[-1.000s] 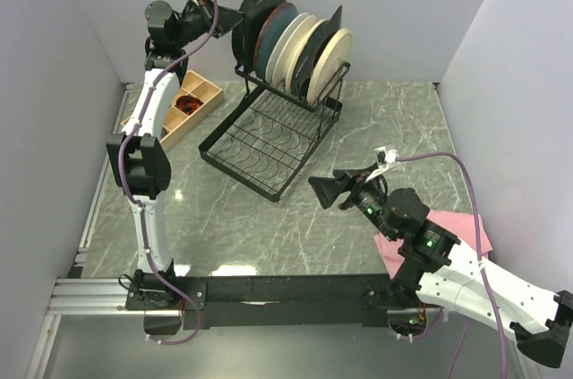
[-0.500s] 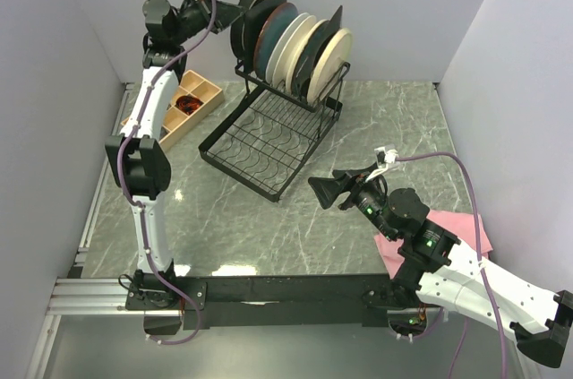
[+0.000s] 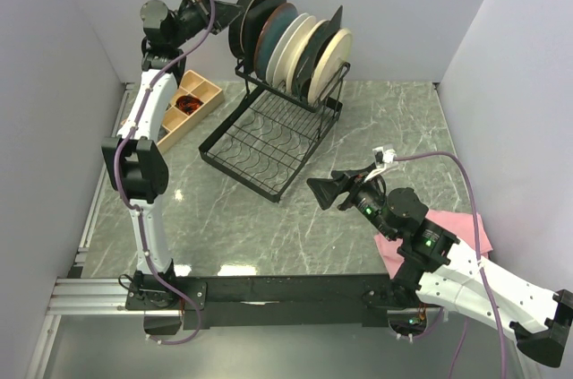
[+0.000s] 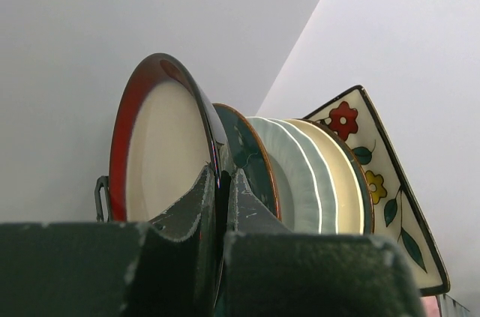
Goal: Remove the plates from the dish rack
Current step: Unload the plate from the dish rack.
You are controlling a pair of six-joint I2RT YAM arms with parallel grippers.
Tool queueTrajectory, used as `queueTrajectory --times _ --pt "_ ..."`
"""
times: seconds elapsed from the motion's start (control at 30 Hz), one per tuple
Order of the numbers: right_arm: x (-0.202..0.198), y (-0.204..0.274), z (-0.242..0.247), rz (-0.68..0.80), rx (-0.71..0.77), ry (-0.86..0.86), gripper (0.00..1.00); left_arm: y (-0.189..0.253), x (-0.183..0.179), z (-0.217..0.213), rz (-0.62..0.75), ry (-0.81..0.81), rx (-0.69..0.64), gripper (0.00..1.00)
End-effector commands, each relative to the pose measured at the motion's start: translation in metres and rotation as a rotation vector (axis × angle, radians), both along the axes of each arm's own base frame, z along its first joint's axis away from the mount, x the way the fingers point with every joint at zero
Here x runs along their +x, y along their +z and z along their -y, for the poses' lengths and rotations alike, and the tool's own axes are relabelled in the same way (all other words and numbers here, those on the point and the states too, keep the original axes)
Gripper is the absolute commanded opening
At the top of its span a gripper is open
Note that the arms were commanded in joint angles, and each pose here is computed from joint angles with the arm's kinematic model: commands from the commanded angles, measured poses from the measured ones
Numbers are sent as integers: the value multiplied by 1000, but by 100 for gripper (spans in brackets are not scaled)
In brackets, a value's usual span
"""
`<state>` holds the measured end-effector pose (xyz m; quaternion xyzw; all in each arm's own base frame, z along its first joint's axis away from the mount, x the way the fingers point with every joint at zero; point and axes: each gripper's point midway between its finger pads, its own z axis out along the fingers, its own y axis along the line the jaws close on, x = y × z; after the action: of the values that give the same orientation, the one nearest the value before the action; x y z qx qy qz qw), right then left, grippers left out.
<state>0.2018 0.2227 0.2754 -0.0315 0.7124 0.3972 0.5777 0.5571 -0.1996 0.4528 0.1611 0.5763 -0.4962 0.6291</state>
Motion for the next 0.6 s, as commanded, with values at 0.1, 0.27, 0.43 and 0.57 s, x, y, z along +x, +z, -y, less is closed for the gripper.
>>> queueTrajectory --times 0.1,0.27,0.43,0.57 --pt "-1 28 -2 46 64 12 93 145 -114 12 456 -77 -74 1" --pt "-2 28 -2 46 64 12 93 157 -117 10 448 -81 -112 1" --pt "-3 30 -1 51 70 13 93 157 -113 8 437 -54 -105 1" --pt "-3 30 -1 52 72 16 93 156 -115 6 429 -66 -120 1"
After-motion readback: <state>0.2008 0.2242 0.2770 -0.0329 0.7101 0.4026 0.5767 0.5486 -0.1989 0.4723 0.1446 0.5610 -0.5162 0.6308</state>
